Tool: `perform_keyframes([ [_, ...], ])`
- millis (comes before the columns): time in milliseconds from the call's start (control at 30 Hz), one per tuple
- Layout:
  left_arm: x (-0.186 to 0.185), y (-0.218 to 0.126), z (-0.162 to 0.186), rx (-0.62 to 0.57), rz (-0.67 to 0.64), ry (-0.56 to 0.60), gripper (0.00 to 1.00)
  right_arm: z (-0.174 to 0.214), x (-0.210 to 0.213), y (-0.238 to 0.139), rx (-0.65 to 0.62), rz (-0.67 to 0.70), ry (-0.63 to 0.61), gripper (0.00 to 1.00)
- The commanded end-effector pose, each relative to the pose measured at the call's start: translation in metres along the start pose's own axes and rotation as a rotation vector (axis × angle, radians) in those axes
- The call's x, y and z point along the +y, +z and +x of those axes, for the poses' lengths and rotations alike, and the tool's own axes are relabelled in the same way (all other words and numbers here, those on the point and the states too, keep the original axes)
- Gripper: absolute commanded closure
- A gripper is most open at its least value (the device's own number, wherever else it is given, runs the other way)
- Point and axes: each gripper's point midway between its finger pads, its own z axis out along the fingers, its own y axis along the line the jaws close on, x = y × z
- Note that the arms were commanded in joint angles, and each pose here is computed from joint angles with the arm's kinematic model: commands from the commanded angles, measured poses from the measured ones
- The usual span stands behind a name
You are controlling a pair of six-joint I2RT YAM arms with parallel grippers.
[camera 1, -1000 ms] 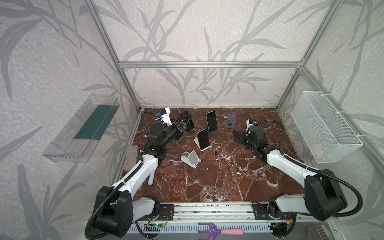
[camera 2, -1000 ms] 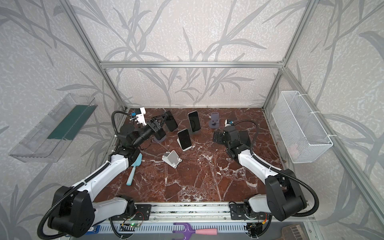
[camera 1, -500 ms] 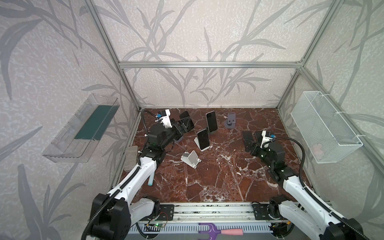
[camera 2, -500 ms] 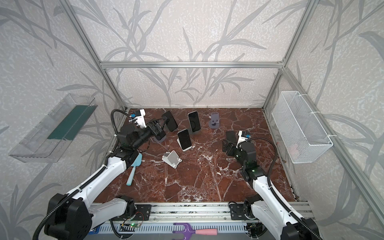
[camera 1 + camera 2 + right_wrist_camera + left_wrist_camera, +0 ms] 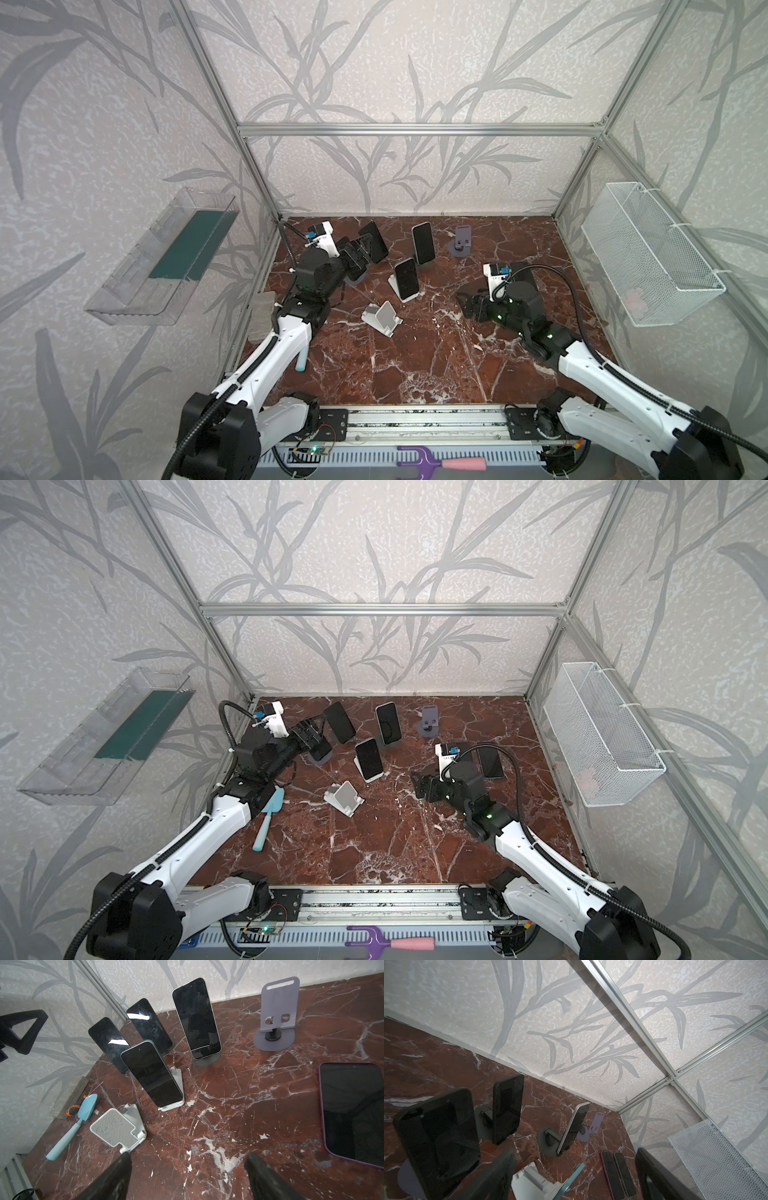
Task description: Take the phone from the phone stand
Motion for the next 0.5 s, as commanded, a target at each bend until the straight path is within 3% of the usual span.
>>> perform_keyframes([
  [0, 0.003, -0.004, -0.007, -0.039, -0.029, -0.024, 0.10, -0.050, 0.009, 0.011, -0.140, 0.059, 0.059, 0.16],
  [233, 0.017, -0.002, -0.002, -0.045, -0.097, 0.011, 0.09, -0.061, 0.076, 0.025, -0.096, -0.059, -0.316, 0.07],
  [367, 0.013, -0.001, 0.000, -0.032, -0.075, 0.001, 0.09, -0.057, 0.079, 0.030, -0.106, -0.081, -0.331, 0.17],
  [467, 0.010, -0.001, -0.001, -0.027, -0.062, -0.008, 0.09, -0.053, 0.085, 0.042, -0.109, -0.105, -0.338, 0.17],
])
